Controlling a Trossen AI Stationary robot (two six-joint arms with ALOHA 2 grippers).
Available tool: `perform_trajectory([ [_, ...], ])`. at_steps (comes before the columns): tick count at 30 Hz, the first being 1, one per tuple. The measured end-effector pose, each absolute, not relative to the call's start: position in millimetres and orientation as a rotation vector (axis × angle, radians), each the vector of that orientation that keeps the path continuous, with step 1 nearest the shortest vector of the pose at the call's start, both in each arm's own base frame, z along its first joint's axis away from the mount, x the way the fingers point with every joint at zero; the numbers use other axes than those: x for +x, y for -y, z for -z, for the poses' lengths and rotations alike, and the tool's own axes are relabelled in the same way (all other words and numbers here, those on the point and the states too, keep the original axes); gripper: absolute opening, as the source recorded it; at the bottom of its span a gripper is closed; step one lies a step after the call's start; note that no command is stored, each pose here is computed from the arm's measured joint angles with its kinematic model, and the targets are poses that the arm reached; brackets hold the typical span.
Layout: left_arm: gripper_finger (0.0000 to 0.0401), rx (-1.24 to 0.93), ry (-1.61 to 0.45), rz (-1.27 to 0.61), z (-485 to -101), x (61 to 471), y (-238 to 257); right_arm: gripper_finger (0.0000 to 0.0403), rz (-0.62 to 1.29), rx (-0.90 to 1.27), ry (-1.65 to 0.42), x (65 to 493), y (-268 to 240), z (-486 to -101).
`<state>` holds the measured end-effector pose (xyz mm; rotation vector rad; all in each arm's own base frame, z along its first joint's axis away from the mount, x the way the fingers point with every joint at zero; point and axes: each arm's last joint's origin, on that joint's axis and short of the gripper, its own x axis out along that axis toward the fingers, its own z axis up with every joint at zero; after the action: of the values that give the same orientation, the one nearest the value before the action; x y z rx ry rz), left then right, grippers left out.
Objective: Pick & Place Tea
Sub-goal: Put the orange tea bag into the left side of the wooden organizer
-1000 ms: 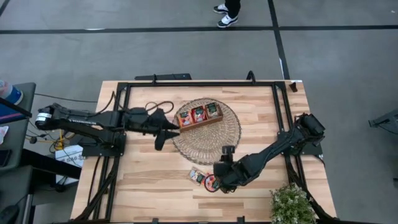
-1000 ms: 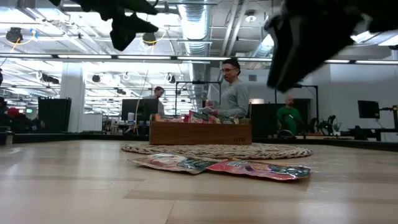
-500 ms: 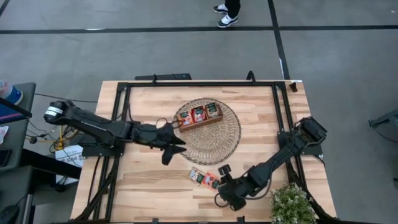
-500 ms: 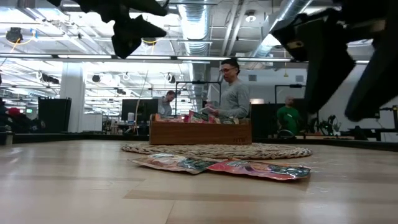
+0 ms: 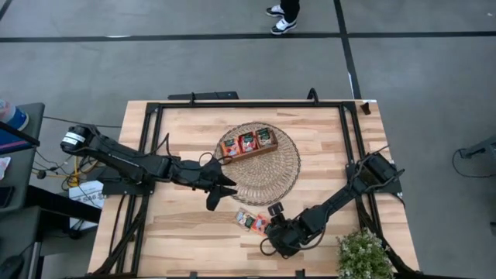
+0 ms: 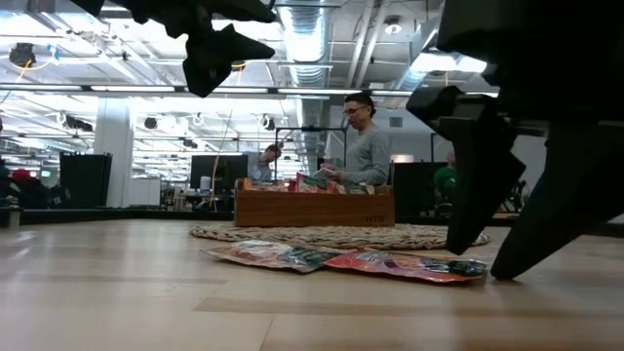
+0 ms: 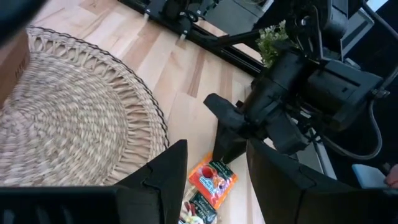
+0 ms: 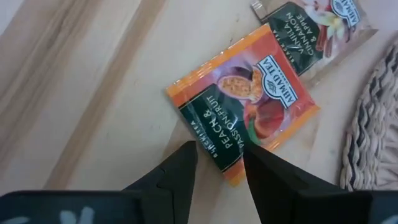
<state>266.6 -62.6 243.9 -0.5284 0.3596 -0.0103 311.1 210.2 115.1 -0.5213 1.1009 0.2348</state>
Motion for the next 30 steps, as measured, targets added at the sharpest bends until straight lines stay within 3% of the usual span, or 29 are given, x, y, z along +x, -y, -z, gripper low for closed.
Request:
perform_trajectory([
  [5, 0.0158, -0.529, -0.356, 0.012, -244, 267, 63, 0.0108, -0.291, -0.475, -1.136, 314, -205, -115],
  [13, 0.0158, -0.529, -0.354, 0.012, -244, 267, 63, 0.0007, -0.417, -0.343, -1.217, 321, -192, -114],
  [22, 0.0158, -0.529, -0.356, 0.013, -244, 267, 63, 0.0001, -0.437, -0.346, -1.222, 313, -198, -119],
  [30, 0.0158, -0.528, -0.36, 0.012, -244, 267, 63, 0.0, -0.404, -0.369, -1.203, 284, -211, -157],
])
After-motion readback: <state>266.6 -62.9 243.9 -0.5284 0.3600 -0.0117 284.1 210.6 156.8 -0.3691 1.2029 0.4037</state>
